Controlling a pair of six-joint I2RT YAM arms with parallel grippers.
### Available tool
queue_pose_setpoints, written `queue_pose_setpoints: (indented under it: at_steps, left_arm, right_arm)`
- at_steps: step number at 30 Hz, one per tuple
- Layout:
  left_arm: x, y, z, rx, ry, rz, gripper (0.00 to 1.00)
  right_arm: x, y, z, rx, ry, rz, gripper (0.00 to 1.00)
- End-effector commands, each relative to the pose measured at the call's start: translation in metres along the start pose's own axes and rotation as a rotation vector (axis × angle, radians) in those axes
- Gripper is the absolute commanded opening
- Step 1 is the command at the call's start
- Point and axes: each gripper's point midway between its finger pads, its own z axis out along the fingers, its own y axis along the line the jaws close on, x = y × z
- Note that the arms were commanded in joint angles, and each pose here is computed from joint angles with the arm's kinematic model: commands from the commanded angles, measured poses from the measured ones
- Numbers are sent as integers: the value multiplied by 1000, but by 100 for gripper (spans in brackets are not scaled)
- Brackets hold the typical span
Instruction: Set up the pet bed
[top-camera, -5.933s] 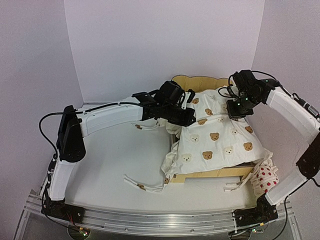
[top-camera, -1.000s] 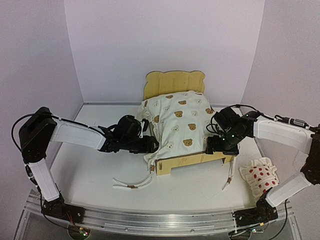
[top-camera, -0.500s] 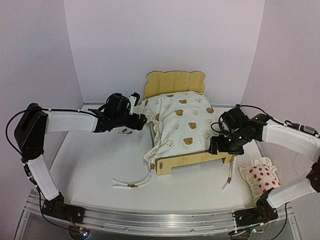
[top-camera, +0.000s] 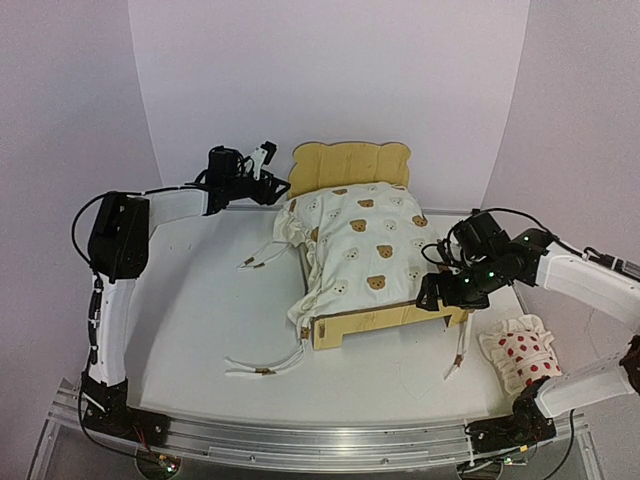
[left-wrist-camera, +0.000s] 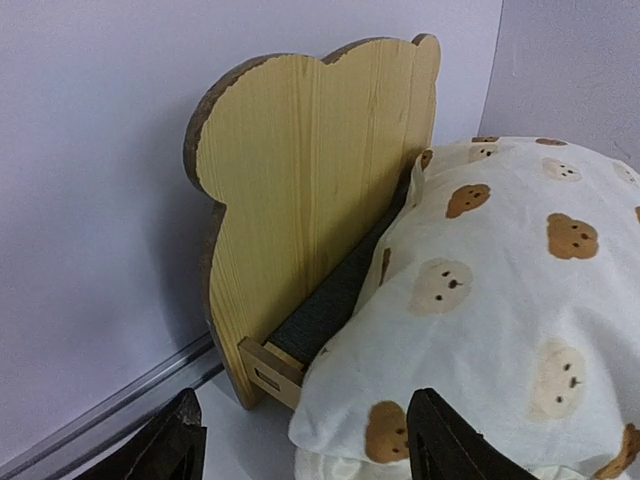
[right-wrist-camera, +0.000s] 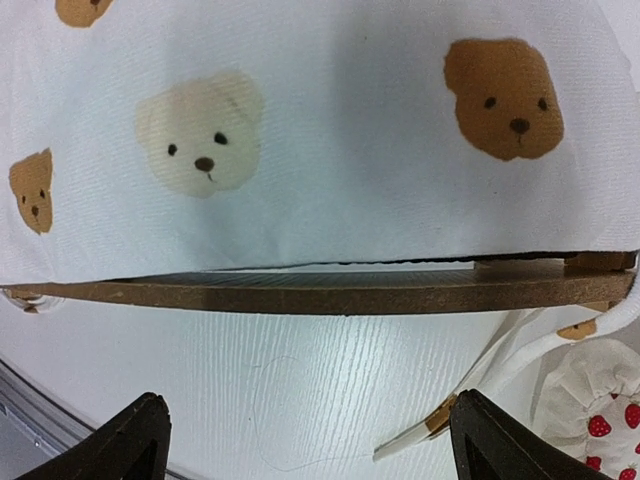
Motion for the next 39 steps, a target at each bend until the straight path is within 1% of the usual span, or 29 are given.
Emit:
queue_pose_setpoints:
  at_steps: [1,8,15,17,20,23,26,28,29,34,37,39]
  left_arm:
    - [1,4,15,163,-65,42,68]
    - [12,25,32,264,-163,29,66]
    - [31,42,52,207,-248,6,66]
    - [39,44,55,200,-276,-27,65]
    - [44,43,54,199,-353,-49,66]
    - [48,46,59,192,-376,-87,65]
    - [54,34,54,215,-463,-45,66]
    - [58,28,63,215,-455,-40,67]
    - [53,25,67,216,-462,-14,68]
    - [52,4,79,200,-482,61,71]
    - [47,-7,81,218,-492,82,65]
    - [41,-12,79,234,-502,90,50]
  right_arm:
    - [10,9,2,-60,44,-27,98]
    - [18,12,7,-84,80,-26,98]
    - [23,11,14,-77,103,-7,98]
    - [23,11,16,-73,101,-5,98]
    - [22,12,18,-72,97,-7,98]
    - [22,13,21,-71,100,-9,98]
    - [22,14,23,-74,105,-11,98]
    - [22,15,23,-76,106,-15,98]
    - [22,15,23,-77,105,-15,98]
    - [22,15,22,-79,98,-16,98]
    - [22,17,23,-85,95,-14,98]
    - [21,19,23,-93,93,-13,98]
